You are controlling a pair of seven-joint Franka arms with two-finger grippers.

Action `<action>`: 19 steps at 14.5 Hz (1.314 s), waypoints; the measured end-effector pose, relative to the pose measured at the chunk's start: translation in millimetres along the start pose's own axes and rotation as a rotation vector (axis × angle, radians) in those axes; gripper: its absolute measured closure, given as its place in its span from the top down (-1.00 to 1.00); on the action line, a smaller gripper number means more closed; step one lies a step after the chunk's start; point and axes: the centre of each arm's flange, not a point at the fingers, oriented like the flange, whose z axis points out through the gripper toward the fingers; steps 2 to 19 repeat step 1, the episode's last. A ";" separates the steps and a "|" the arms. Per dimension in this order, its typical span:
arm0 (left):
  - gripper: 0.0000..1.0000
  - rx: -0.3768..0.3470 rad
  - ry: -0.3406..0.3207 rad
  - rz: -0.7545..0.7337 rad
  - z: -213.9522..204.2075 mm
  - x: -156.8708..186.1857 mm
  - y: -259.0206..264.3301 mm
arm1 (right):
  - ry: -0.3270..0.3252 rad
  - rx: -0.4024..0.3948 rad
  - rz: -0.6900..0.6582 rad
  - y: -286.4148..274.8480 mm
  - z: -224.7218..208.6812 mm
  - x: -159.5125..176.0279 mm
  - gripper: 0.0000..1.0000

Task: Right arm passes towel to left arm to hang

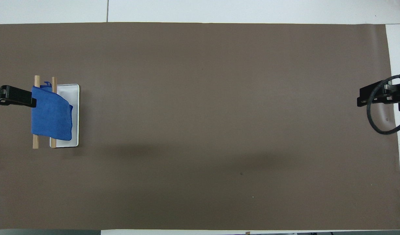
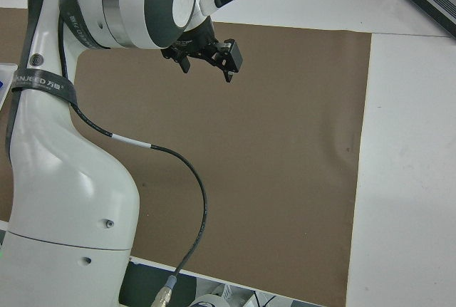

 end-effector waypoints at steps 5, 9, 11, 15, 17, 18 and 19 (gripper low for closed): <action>1.00 0.000 0.000 -0.001 0.0 0.0 -0.8 | 0.000 0.000 0.000 0.0 0.0 0.0 1.00; 1.00 0.000 0.000 -0.001 0.0 0.0 -0.8 | 0.000 0.000 0.000 0.0 0.0 0.0 1.00; 1.00 0.000 0.000 -0.001 0.0 0.0 -0.8 | 0.000 0.000 0.000 0.0 0.0 0.0 1.00; 1.00 0.000 0.000 -0.001 0.0 0.0 -0.8 | 0.000 0.000 0.000 0.0 0.0 0.0 1.00; 1.00 0.000 0.000 -0.001 0.0 0.0 -0.8 | 0.000 0.000 0.000 0.0 0.0 0.0 1.00; 1.00 0.000 0.000 -0.001 0.0 0.0 -0.8 | 0.000 0.000 0.000 0.0 0.0 0.0 1.00; 1.00 0.000 0.000 -0.001 0.0 0.0 -0.8 | 0.000 0.000 0.000 0.0 0.0 0.0 1.00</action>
